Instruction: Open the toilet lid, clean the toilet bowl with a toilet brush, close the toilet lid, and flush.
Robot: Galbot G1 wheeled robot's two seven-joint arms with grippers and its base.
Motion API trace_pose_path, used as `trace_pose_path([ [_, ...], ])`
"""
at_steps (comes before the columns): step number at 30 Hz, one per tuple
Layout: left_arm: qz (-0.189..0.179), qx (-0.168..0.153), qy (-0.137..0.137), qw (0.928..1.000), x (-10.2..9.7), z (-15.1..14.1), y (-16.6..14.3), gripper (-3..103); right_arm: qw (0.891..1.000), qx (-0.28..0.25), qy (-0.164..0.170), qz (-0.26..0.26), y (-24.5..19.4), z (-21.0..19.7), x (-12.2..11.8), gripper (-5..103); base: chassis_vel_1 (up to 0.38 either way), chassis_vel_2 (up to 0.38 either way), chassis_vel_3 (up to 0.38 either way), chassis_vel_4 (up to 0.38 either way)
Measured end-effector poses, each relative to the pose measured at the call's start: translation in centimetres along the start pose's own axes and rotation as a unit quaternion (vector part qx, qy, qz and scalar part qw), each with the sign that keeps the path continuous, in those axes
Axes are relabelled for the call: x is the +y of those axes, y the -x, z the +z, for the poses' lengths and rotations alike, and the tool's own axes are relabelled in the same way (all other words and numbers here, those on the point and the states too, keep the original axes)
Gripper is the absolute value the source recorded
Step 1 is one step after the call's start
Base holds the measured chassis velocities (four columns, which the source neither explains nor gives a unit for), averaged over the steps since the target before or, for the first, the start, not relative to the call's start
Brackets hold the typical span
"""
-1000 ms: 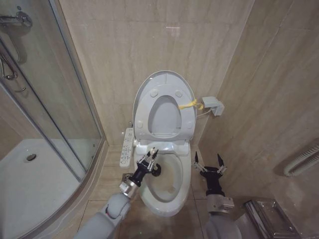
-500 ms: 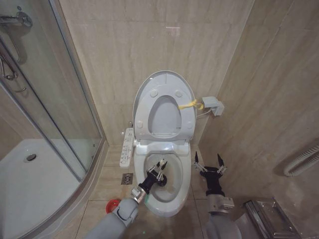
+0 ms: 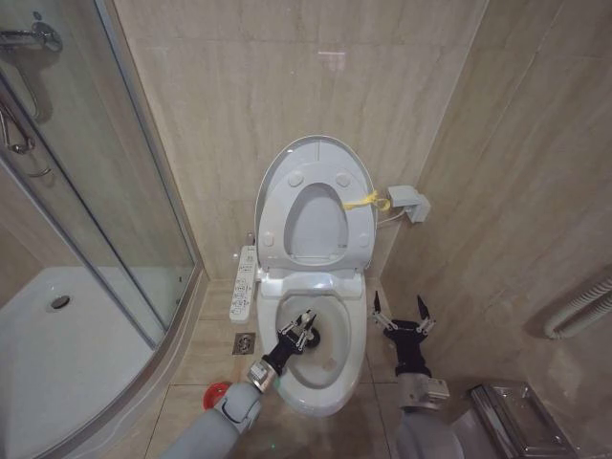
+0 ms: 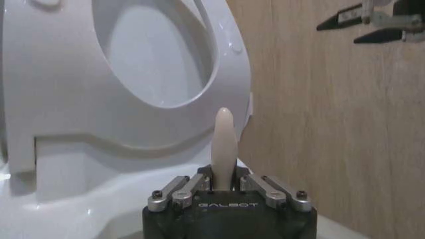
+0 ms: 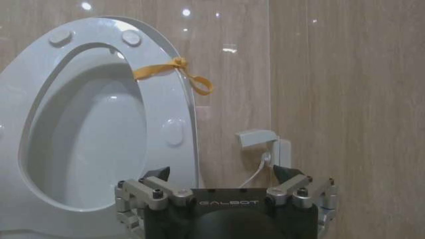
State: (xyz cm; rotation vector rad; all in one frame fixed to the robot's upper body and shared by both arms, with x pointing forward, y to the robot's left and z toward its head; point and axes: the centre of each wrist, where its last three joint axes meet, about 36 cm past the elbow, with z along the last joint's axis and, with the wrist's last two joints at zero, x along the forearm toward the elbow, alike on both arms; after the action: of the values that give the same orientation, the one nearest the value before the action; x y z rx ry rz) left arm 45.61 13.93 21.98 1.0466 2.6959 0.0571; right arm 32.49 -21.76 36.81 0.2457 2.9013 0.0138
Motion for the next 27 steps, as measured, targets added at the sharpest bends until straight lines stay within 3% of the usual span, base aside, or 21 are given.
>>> trace_pose_path([
  [10,0.021,-0.058,-0.027,0.9977,-3.6,-4.9,1.6,20,1.000,0.000,0.000,0.000,0.0,0.0,0.0,100,0.000,0.000,0.000,0.000],
  [19,0.041,-0.069,-0.049,0.9956,-7.2,-6.4,0.2,20,1.000,0.000,0.000,0.000,0.0,0.0,0.0,100,0.000,0.000,0.000,0.000],
  [22,0.042,-0.062,-0.047,0.9961,-7.2,-5.8,0.0,20,1.000,0.000,0.000,0.000,0.0,0.0,0.0,100,0.000,0.000,0.000,0.000],
  [27,0.030,-0.037,-0.027,0.9985,-5.0,-3.4,-0.9,20,1.000,0.000,0.000,0.000,0.0,0.0,0.0,100,0.000,0.000,0.000,0.000],
])
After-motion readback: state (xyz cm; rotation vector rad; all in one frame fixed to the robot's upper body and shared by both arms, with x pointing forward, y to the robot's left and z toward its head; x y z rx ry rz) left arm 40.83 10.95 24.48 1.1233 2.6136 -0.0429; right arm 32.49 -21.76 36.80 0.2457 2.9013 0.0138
